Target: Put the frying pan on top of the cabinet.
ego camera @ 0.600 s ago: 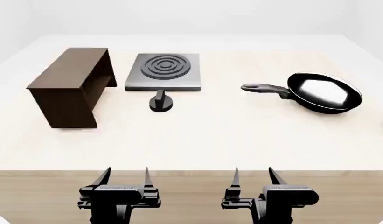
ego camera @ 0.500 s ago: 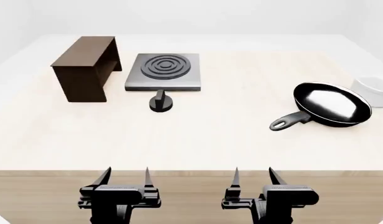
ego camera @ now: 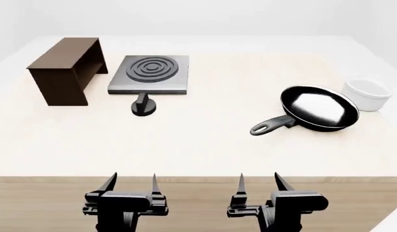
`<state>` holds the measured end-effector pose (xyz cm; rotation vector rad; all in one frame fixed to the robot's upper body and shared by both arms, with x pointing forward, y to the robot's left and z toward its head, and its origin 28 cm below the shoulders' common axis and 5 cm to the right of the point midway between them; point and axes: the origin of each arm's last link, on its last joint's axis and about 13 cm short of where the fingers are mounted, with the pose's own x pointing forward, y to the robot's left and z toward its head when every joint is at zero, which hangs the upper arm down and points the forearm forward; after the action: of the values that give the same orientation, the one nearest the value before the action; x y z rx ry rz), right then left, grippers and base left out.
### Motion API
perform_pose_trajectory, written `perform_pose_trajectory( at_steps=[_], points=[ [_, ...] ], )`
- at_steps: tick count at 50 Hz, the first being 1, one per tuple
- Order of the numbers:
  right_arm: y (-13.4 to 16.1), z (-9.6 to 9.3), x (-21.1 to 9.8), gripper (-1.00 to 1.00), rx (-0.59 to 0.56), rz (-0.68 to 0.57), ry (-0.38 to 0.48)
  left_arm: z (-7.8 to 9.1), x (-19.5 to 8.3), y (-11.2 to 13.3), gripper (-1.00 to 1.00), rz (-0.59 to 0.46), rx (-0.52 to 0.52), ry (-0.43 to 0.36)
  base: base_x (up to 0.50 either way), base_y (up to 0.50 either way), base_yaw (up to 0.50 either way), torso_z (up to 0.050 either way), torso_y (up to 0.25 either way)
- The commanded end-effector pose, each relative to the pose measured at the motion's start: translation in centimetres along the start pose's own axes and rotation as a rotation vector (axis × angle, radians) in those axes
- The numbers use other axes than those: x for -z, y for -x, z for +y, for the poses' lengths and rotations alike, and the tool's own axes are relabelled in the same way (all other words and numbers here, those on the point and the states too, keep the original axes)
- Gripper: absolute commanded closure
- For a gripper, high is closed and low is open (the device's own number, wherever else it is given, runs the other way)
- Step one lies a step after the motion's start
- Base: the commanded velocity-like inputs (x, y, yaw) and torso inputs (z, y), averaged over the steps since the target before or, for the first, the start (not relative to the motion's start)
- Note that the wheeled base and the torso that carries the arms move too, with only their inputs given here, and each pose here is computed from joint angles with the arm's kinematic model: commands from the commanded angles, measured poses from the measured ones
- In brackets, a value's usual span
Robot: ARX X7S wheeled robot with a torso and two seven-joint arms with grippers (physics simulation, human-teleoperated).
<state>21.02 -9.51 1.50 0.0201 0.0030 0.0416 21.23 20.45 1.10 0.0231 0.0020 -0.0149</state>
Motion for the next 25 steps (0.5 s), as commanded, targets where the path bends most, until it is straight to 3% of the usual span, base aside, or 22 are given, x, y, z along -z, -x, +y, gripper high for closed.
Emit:
perform_pose_trajectory(
  at_steps=[1, 25],
  points=[
    [0.1, -0.14, -0.12, -1.0, -0.002, 0.002, -0.009, -0.11, 0.12, 0.04, -1.0, 0.002, 0.005, -0.008, 0.0, -0.5, 0.0, 0.0, 0.0],
    [0.02, -0.3, -0.06, -1.0, 0.006, 0.008, 0.009, -0.1, 0.04, -0.11, -1.0, 0.02, 0.006, -0.007, 0.0, -0.47, 0.0, 0.0, 0.0]
  ],
)
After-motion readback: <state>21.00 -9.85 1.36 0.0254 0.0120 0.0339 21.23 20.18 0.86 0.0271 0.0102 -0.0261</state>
